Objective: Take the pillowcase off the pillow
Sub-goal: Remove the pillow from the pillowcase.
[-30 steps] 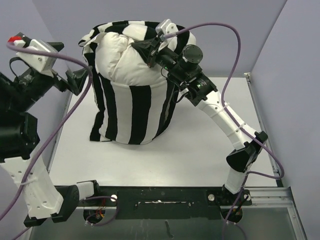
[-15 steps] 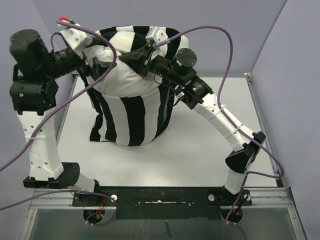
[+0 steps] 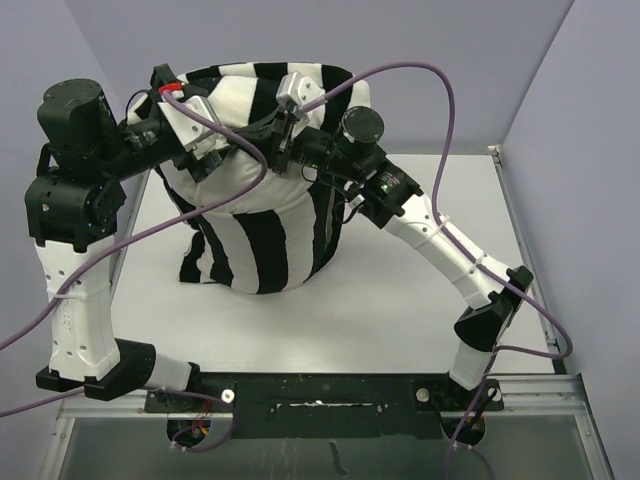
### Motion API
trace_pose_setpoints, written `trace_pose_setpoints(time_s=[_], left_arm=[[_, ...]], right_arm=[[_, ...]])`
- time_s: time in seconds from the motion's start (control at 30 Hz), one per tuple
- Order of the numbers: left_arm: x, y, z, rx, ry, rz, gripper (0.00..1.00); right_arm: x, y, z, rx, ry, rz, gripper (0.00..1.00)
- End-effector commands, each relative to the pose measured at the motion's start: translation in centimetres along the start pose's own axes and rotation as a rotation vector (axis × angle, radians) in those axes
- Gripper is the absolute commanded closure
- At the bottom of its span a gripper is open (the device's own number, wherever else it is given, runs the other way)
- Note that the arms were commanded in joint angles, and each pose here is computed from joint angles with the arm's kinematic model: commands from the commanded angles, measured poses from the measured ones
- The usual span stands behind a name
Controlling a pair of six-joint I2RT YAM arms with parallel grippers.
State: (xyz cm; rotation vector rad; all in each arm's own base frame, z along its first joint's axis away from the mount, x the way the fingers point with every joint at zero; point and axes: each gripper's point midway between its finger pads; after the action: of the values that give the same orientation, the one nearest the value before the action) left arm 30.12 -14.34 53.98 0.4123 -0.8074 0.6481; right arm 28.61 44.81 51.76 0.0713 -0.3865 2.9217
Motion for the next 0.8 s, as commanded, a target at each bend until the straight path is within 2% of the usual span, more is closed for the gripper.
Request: trace_pose_setpoints(time_s=[0.0,0.17,0.4,0.57,0.7,0.77], left_arm=[[0.8,1.2,0.1,0.039,-0.147,0.016,0.15],[0.6,1.5,-1.0,0.097,-0.202,-0.025,0.21],[2.8,1.2,-0.5,0.082,-0.238,0.084,0.23],[2.7,0.2,0.1,0.033,-0.166,0.09,0.29],[0.8,-1.4,0.1,-0.023,-0.066,0.043,0.32],[-0.5,-2.2,0.3,-0.034,-0.06,0.018,0.32]], right_arm=[[1.8,1.3,-5.3,0.188,-0.091,0.062,1.0],[2.4,2.3,-5.5,0.205,-0.097,0.067,1.0],[3.0,3.4,-6.7,0.236,-0.12,0.066,1.0],[3.2,3.2,-6.6,0.231,-0.137,0.077,1.0],[3.6,2.8,-6.7,0.23,-0.155,0.092,1.0],[3.8,2.7,-6.8,0.228,-0.164,0.101,1.0]])
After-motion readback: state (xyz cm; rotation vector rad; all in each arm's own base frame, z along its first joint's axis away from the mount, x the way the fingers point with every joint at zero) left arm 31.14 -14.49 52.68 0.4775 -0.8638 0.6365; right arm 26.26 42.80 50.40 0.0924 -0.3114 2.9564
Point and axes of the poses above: each gripper's point midway between its finger pads, its own y axis back along the fingers, its own x axis along the line the jaws close on, z = x × y, and after that the axes turned 15 degrees about -y, right-handed
